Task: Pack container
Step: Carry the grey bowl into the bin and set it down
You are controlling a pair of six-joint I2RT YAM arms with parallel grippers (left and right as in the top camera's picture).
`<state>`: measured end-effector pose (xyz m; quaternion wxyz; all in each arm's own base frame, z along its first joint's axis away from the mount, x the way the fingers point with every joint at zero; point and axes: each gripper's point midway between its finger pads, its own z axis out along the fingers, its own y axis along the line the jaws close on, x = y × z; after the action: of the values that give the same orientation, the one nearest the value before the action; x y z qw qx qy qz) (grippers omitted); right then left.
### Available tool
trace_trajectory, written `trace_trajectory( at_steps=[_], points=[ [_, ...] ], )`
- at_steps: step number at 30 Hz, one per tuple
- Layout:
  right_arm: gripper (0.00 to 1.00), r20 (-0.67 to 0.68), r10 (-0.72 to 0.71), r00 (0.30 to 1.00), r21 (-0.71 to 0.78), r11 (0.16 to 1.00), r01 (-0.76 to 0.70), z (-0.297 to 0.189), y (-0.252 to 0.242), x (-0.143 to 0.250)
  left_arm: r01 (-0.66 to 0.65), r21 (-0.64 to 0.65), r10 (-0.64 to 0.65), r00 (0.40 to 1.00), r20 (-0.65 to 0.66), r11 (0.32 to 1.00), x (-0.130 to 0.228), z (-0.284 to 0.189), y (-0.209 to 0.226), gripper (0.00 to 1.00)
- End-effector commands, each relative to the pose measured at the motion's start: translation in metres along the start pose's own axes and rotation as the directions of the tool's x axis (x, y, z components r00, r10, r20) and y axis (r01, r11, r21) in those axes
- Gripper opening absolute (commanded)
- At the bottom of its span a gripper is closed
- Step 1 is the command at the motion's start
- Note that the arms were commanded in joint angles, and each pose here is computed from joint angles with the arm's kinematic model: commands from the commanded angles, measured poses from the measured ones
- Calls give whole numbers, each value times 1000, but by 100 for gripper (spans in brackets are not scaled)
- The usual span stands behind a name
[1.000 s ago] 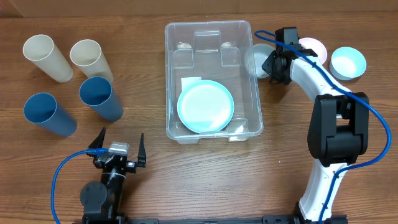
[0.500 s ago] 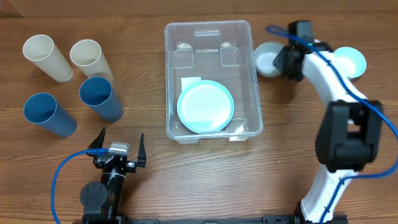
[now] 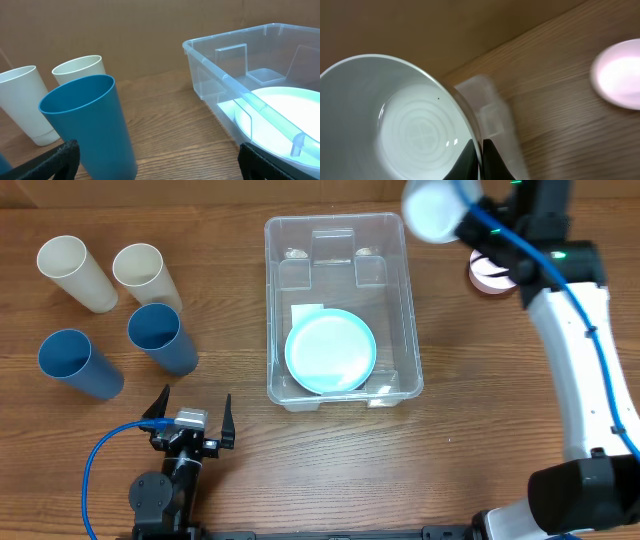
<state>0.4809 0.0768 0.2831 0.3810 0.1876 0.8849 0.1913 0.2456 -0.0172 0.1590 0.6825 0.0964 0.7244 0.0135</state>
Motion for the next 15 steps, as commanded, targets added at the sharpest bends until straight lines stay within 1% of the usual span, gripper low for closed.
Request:
trace_trajectory(
  at_steps=[1,4,8,15],
  points=[
    [4,-33,-131,991,-42,991,130,12,42,32,-19,2,19,1000,6,1000,0,0,0,100],
    [4,-29,-192,981,9,981,193,29,57,54,-19,2,19,1000,6,1000,0,0,0,100],
    [4,-41,-237,971,74,968,239,59,60,76,-19,2,19,1000,6,1000,0,0,0,100],
    [4,-122,-252,960,143,953,268,120,37,111,-19,2,19,1000,6,1000,0,0,0,100]
  ],
)
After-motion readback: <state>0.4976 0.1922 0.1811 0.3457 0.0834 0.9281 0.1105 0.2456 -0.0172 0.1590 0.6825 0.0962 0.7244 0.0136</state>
